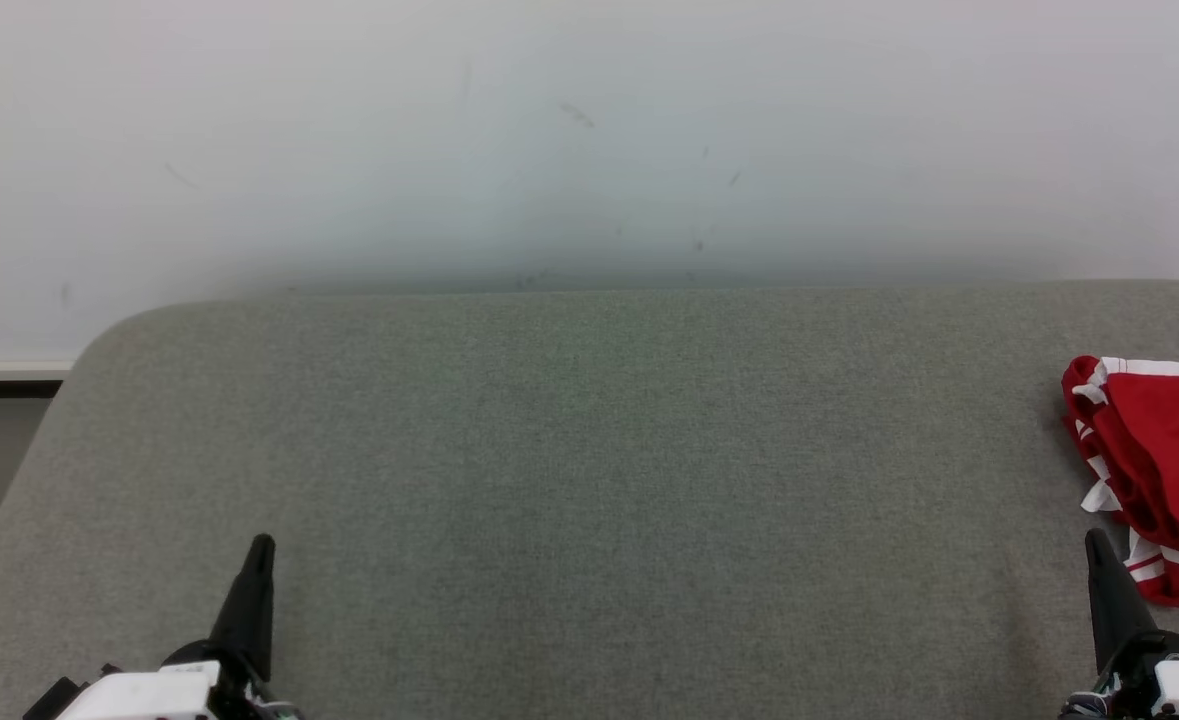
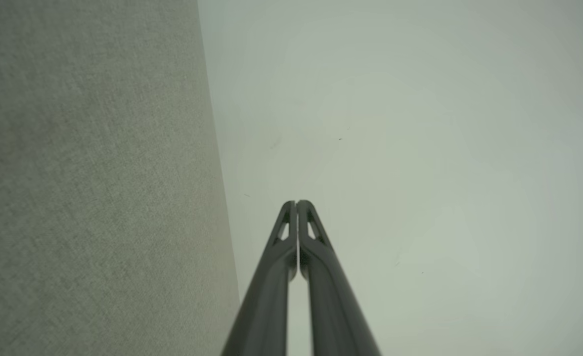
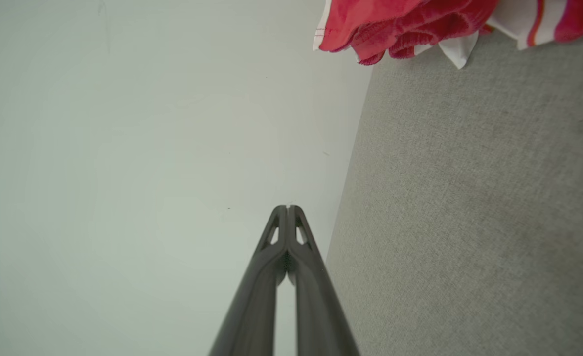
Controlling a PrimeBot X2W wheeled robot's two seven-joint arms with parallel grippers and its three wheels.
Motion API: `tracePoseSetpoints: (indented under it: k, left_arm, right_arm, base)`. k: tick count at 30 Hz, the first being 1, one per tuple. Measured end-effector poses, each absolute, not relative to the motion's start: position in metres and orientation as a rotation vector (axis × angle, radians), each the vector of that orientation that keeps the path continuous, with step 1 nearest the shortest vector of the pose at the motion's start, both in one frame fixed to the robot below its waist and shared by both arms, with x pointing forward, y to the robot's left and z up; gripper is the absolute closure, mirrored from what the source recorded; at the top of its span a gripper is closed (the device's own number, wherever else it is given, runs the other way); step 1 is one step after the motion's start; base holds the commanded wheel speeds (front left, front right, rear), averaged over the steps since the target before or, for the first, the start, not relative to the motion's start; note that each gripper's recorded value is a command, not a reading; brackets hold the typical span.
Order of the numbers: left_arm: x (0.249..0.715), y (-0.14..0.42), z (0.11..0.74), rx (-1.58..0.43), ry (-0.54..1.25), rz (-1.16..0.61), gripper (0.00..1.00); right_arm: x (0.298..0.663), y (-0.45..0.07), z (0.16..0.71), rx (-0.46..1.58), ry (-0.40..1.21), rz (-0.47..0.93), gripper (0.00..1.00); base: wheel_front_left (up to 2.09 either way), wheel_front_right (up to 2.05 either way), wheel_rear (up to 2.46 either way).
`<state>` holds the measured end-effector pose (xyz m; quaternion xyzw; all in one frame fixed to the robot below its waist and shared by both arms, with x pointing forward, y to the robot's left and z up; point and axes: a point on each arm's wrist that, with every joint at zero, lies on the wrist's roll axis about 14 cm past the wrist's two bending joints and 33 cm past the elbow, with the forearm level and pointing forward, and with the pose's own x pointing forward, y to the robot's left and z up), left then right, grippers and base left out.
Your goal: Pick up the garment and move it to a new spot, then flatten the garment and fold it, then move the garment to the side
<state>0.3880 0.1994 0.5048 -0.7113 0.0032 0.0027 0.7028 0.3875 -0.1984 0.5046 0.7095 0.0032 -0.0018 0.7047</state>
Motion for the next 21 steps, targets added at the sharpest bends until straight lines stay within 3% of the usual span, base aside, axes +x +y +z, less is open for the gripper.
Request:
tracePoseSetpoints:
  k: [21]
  left_arm:
    - [0.388, 0.1997, 0.5048, -1.582, 0.007, 0.007, 1.0]
  right_arm:
    - [0.3875, -0.1984, 0.5046, 1.578, 0.007, -0.004, 1.0]
  base:
    - [0.0, 0.0, 0.0]
